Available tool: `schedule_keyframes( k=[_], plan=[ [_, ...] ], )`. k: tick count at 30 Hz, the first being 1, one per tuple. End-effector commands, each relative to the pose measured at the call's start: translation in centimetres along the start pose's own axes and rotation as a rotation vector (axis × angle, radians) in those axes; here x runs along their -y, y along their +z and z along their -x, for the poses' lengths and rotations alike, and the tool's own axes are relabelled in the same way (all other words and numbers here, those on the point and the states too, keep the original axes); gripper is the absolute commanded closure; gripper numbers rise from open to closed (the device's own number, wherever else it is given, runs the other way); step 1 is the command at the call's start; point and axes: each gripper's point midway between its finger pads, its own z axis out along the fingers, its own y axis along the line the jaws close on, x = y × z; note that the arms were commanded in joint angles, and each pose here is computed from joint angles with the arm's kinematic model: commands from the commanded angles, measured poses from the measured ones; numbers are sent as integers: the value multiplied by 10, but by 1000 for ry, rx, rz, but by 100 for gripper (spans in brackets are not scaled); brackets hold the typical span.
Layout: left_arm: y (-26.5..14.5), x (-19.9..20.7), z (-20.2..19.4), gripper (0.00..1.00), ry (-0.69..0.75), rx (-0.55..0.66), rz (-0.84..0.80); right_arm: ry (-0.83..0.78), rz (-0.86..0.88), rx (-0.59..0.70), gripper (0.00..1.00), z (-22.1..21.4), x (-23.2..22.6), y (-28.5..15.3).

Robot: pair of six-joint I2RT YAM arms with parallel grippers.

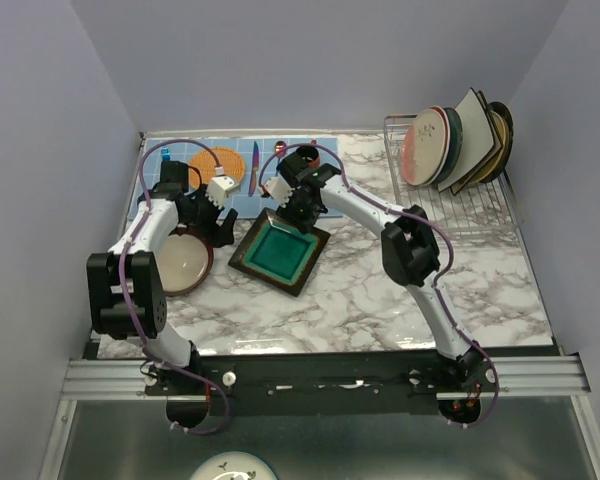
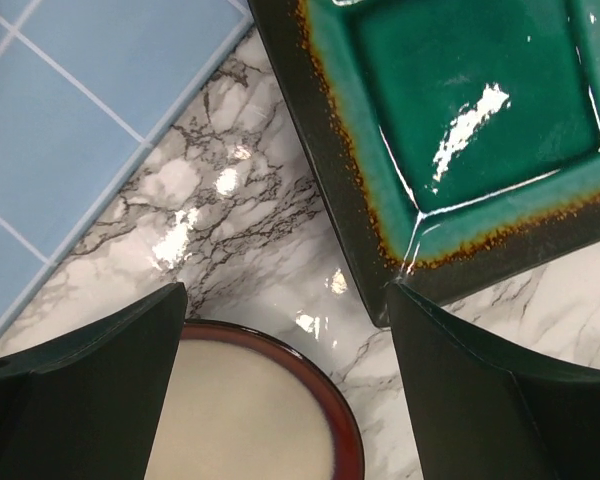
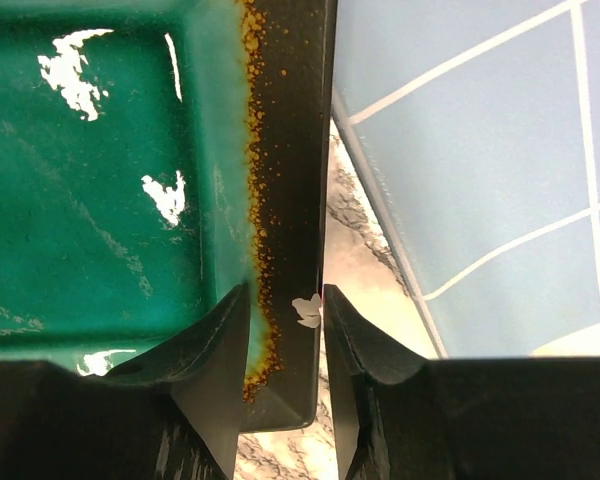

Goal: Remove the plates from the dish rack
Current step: Place the plate at the center of the board.

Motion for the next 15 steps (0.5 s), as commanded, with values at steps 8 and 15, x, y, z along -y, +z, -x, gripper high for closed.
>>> schedule_keyframes(
  k=[8, 15],
  plan=[
    [24, 6, 10, 11, -90, -63, -183, -3, -97, -12, 57, -4, 22, -3],
    [30, 13, 1, 17, -162, -122, -252, 8, -94, 32, 56, 3, 21, -10]
  ],
)
